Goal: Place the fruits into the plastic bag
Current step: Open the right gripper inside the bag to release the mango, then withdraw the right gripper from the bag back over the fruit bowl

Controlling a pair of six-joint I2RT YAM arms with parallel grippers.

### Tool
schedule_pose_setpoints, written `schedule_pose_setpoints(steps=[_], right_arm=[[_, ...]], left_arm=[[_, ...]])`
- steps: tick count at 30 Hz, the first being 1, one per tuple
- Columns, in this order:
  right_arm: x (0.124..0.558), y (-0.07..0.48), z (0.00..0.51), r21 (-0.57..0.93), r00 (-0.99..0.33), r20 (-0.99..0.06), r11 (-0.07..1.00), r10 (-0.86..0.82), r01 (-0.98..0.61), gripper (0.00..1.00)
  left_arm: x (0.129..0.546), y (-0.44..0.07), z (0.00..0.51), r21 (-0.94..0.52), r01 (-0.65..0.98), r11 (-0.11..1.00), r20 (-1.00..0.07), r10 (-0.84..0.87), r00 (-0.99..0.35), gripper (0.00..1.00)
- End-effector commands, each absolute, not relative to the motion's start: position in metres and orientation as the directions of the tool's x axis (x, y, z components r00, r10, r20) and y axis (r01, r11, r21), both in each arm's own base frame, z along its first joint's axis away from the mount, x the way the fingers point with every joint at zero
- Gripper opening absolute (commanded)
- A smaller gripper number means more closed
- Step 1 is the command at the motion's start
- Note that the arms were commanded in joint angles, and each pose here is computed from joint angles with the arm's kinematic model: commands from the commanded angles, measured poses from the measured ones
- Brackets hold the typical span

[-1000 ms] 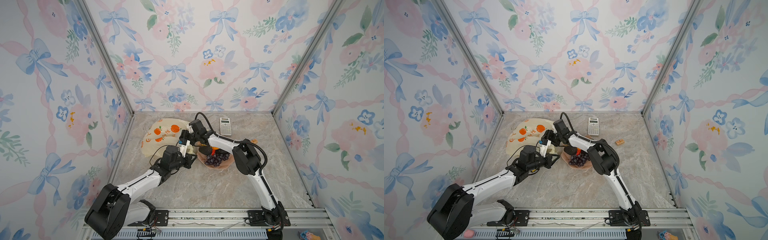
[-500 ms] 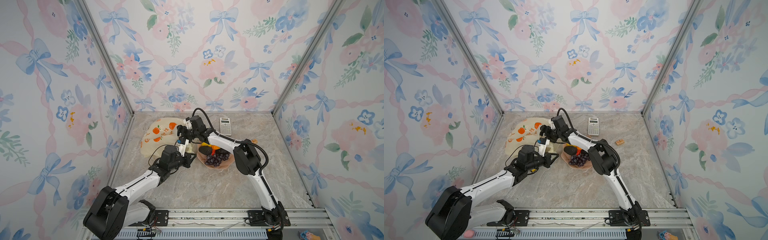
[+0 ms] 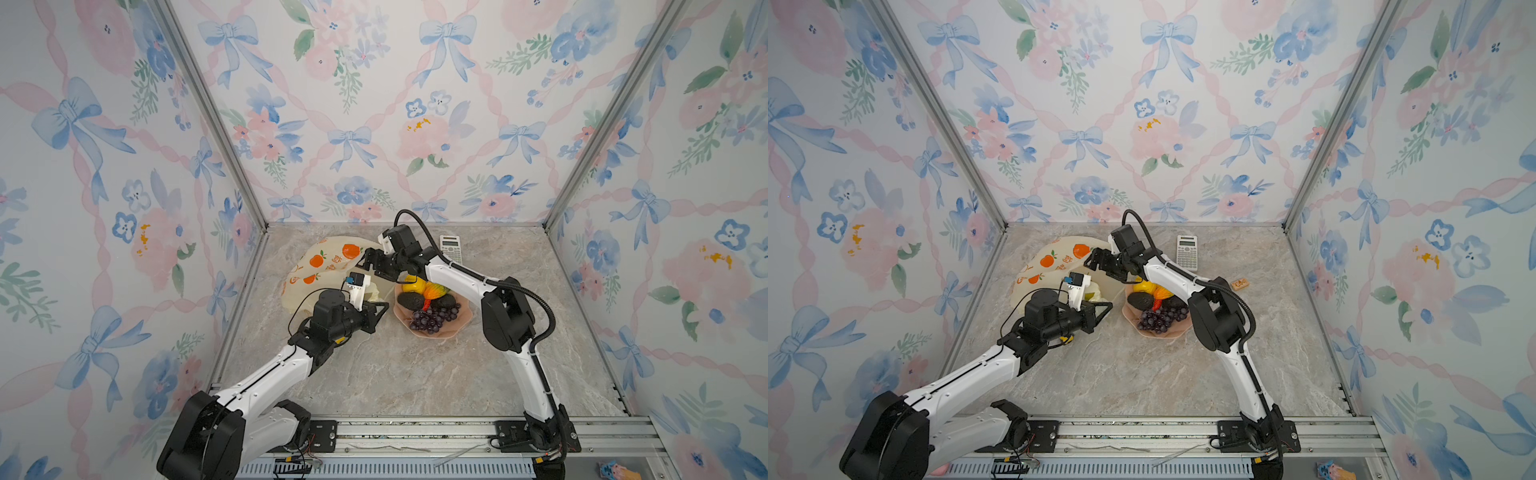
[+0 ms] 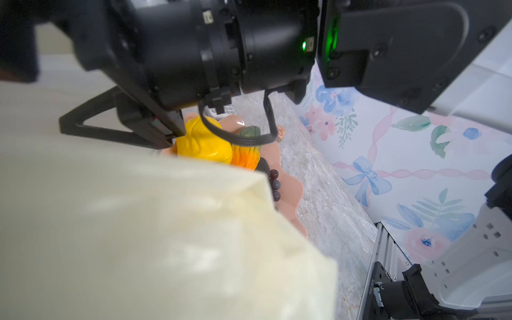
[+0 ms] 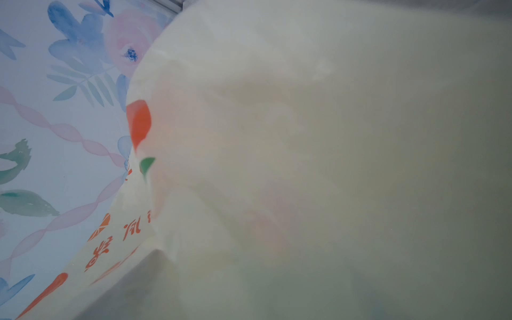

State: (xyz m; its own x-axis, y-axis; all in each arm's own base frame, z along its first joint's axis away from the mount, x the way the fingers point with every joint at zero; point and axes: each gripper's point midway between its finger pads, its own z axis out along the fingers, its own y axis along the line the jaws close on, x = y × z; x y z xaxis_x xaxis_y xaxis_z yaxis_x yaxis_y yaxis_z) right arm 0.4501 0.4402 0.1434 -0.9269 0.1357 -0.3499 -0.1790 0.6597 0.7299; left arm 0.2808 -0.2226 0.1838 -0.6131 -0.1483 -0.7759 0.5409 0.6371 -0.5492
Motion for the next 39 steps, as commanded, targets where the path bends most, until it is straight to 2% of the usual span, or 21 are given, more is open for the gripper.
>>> schedule_pose_setpoints(steps=[1,10,16,26,35,39], right_arm=[[0.471,0.400,0.164,0.696,-0.895,-0.400,0.701,0.197,-0.156,0.92],[0.494,0.369,0.189,0.716,-0.864,-0.428,0.682,0.264,-0.147,0.92],[0.491,0.371,0.202,0.745,-0.871,-0.422,0.644,0.253,-0.174,0.92],[0.442,0.376,0.229,0.760,-0.897,-0.413,0.603,0.159,-0.244,0.92],[0.378,0.392,0.261,0.826,-0.918,-0.387,0.477,0.090,-0.301,0.92],[0.351,0.381,0.281,0.819,-0.903,-0.423,0.459,0.078,-0.344,0.92]], left_arm=[[0.271,-0.218,0.182,-0.551,0.540,0.636,-0.766,-0.129,-0.630,0.00],[0.266,-0.203,0.188,-0.514,0.522,0.680,-0.769,-0.095,-0.633,0.00],[0.264,-0.193,0.186,-0.503,0.510,0.698,-0.764,-0.083,-0.640,0.00],[0.264,-0.193,0.184,-0.495,0.519,0.697,-0.765,-0.067,-0.641,0.00],[0.271,-0.189,0.185,-0.514,0.513,0.687,-0.762,-0.091,-0.641,0.00],[0.273,-0.187,0.184,-0.524,0.509,0.683,-0.756,-0.097,-0.648,0.00]])
